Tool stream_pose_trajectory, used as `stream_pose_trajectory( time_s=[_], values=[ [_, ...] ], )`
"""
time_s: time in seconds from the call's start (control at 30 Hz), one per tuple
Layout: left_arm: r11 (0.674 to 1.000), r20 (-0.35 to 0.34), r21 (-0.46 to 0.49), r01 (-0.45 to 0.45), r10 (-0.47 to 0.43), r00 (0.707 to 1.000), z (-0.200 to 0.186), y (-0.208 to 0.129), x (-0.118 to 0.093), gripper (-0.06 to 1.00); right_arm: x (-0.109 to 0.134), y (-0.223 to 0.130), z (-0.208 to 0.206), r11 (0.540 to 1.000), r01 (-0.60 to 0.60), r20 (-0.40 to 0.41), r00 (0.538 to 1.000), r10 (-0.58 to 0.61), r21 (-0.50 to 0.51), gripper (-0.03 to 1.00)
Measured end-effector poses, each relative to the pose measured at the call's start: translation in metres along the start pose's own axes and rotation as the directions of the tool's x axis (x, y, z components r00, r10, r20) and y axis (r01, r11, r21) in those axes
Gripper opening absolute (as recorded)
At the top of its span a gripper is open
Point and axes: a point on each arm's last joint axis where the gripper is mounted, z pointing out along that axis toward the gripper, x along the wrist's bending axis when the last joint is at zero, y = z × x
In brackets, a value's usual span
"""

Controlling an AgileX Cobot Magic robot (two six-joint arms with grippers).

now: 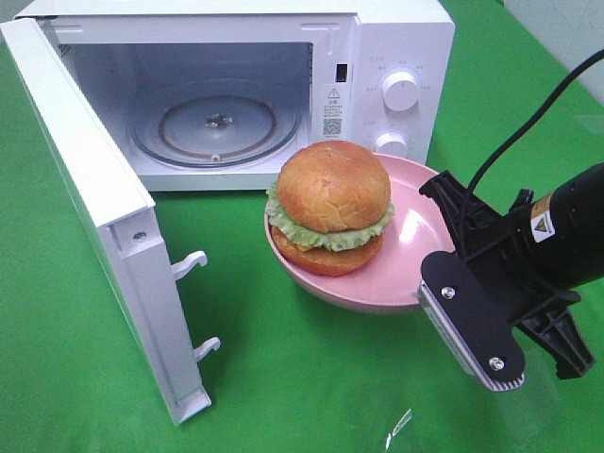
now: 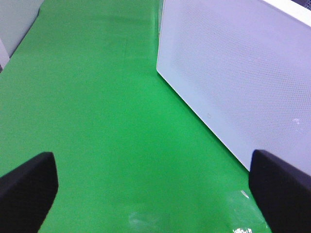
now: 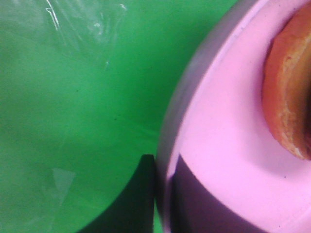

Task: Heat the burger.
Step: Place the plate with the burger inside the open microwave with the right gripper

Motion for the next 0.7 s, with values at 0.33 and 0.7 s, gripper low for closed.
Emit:
stream_pose_trajectory(
  time_s=[0.33,0.7],
  values=[
    [1.0,0.0,0.0,0.0,0.0,1.0,0.0,0.0,0.0,0.99,-0.021,0.0,0.01,1.0,0.0,0.018,1.0,0.0,0.001,0.04],
    [1.0,0.0,0.0,0.0,0.0,1.0,0.0,0.0,0.0,0.99,-0.047,0.017,0.03,0.998,0.052,0.019,0.999,-0.051,-0.027,0.04]
  ],
)
